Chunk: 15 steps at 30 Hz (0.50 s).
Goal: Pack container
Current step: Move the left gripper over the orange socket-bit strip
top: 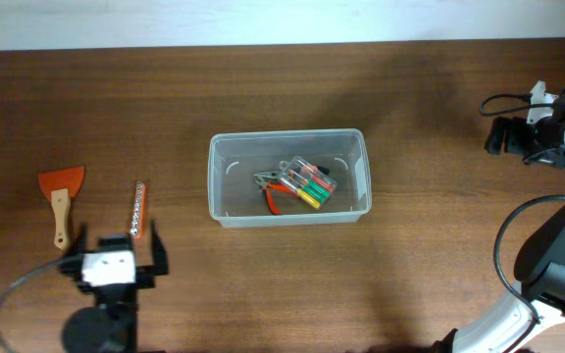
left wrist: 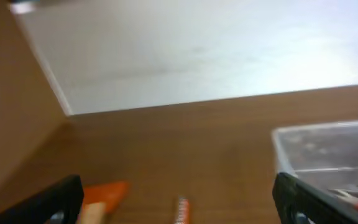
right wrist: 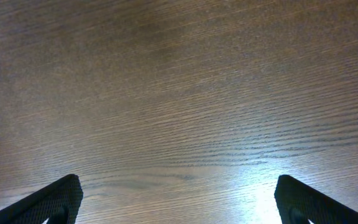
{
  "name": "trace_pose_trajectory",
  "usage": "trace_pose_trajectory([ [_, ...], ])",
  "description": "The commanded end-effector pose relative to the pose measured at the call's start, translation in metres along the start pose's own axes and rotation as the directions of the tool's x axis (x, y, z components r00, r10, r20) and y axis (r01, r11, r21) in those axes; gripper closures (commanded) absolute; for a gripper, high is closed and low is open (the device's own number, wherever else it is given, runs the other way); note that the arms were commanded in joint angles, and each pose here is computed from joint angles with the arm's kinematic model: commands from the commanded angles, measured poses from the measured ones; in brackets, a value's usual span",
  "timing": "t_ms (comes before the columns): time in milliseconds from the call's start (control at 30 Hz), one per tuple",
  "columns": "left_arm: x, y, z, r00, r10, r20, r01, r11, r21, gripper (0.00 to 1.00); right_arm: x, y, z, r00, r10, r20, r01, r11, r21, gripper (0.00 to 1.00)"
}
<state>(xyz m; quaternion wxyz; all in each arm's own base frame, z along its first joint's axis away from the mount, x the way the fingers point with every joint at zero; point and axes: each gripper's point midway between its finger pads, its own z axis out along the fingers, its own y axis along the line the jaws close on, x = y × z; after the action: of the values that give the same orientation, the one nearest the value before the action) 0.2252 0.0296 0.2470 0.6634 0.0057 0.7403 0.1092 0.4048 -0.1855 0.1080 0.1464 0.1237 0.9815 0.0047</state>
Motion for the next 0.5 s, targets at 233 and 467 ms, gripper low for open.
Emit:
trace_pose_trajectory([
  [233,-0.074,0.040,0.054,0.940,0.069,-0.334,-0.064,0.998,0.027,0.01,0.000,0.001,0.001,1.000,0.006,0.002,-0.006,1.000,-0.009,0.01],
  [467,-0.065,0.029,0.115,0.845,0.077,-0.529,0.043,0.976,0.211,0.01,0.000,0.001,0.001,1.000,0.006,0.002,-0.006,1.000,-0.009,0.01],
])
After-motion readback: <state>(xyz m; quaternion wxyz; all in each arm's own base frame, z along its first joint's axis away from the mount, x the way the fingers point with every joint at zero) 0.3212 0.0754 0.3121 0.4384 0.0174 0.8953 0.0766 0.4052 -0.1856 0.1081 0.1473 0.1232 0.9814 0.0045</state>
